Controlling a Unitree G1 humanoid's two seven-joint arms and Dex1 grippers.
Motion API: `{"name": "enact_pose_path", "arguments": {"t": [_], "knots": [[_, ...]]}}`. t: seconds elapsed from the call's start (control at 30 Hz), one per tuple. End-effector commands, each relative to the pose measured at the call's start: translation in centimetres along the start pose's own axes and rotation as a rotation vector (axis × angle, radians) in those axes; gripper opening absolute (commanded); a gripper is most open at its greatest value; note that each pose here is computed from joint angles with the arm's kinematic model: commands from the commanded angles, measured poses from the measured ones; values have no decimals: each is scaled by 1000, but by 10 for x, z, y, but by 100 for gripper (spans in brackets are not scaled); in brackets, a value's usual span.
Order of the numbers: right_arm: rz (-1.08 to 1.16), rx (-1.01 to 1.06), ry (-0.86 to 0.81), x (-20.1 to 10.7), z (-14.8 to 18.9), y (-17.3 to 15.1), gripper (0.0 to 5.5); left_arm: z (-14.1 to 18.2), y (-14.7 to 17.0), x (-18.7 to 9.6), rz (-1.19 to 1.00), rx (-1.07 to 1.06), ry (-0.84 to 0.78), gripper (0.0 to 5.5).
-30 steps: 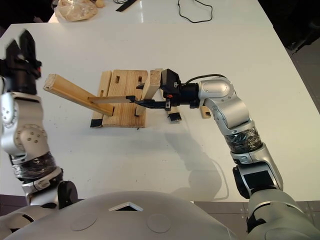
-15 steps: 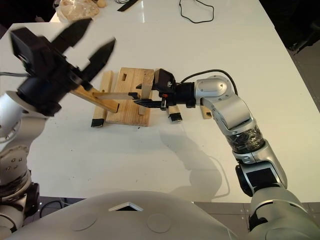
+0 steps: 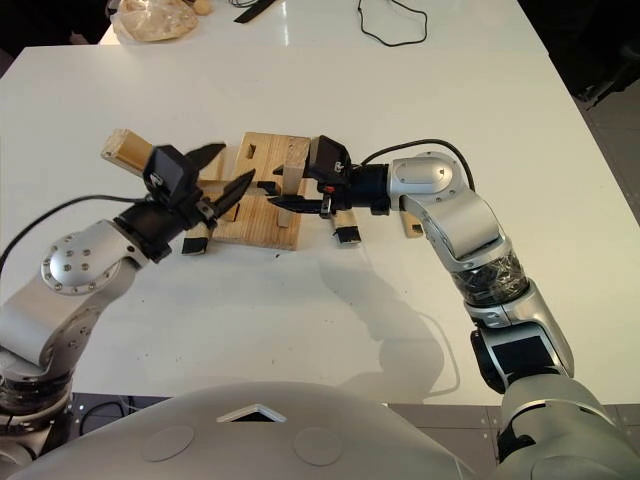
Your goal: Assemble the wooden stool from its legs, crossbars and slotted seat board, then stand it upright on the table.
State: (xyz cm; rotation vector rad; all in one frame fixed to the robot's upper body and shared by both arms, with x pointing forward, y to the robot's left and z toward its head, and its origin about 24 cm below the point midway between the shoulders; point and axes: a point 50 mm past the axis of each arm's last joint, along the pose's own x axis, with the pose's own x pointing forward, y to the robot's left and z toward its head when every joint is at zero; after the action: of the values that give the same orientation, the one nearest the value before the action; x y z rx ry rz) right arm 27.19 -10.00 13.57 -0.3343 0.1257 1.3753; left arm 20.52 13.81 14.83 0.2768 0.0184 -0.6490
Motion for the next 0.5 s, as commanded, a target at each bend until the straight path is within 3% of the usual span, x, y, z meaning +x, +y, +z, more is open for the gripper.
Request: {"name": "enact_pose_path", "arguments": {"t": [0.03, 0.33, 0.5], "knots": [[-34, 44, 144, -1, -23, -1, 200, -10, 0, 7, 6, 9, 27, 280], [-3, 40, 127, 2, -19, 4, 200, -36, 0, 14, 35, 14, 112, 280], [-20, 41, 143, 2, -21, 1, 200, -33, -3, 14, 17, -39, 67, 280]]}}
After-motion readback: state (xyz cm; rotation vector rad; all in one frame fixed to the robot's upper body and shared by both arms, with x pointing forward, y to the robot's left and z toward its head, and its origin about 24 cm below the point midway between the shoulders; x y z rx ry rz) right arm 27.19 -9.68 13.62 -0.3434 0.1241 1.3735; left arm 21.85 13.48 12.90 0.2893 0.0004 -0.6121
